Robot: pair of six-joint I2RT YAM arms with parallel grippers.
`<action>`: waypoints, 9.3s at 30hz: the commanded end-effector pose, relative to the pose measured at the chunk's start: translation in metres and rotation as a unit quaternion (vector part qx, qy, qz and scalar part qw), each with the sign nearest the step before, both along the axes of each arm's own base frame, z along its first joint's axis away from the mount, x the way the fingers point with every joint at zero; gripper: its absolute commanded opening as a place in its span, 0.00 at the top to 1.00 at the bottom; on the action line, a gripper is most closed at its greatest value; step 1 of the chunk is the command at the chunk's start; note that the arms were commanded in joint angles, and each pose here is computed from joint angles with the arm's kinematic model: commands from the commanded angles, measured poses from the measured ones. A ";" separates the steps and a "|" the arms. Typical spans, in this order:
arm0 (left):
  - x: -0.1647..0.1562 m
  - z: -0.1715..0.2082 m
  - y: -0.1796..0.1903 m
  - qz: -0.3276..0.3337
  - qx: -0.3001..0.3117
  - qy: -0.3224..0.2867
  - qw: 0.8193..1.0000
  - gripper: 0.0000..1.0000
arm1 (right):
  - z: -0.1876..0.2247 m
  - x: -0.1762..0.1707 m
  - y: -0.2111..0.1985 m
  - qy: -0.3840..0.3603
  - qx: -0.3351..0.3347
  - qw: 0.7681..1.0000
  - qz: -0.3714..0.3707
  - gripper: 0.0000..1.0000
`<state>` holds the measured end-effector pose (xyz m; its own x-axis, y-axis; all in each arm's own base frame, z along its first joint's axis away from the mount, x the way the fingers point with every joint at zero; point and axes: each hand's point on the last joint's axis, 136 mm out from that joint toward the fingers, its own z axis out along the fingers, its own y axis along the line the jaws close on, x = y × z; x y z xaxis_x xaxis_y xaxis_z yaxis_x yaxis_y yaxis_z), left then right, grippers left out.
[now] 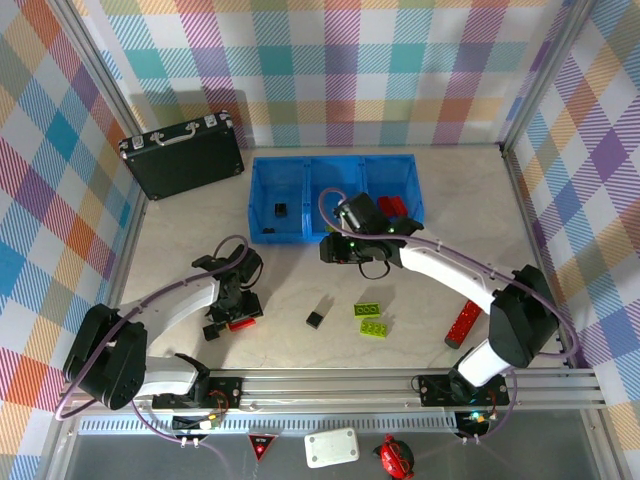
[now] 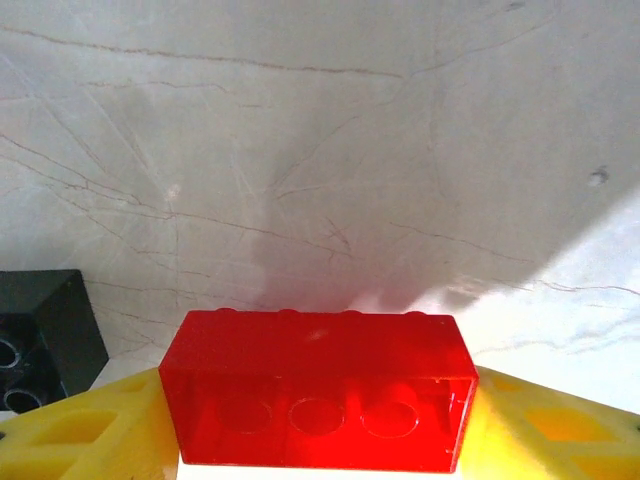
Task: Sort the legos into containers by color
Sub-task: Pick up the lego from the bottom-left of the table, then place the lego in the container, then pick up the lego from the middle-left of the table, then place the lego in the container.
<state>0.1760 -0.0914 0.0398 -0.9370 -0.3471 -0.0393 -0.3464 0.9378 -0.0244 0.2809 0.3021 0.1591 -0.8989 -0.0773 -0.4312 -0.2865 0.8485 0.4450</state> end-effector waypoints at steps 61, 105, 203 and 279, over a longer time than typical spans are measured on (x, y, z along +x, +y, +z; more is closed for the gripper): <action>0.156 0.215 -0.222 0.062 -0.465 -0.209 0.858 0.41 | 0.094 0.049 0.002 -0.333 0.232 0.913 -0.041 0.55; 0.128 0.186 -0.127 -0.027 -0.235 -0.223 0.946 0.23 | 0.010 0.101 -0.122 -0.165 -0.038 0.982 -0.077 0.76; 0.003 -0.015 -0.174 -0.383 0.048 0.037 0.922 0.56 | 0.041 0.060 -0.184 -0.078 -0.072 0.987 -0.121 0.60; 0.264 0.043 -0.073 -0.157 0.017 -0.069 0.985 0.61 | 0.045 -0.014 -0.196 -0.057 -0.061 0.991 -0.106 0.58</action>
<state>0.4299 -0.1628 0.0827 -0.9846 -0.0319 -0.1718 -0.0339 0.9994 0.0083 0.2750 0.1041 0.2029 -0.8330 0.0380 -0.5519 -0.1433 0.9487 0.2817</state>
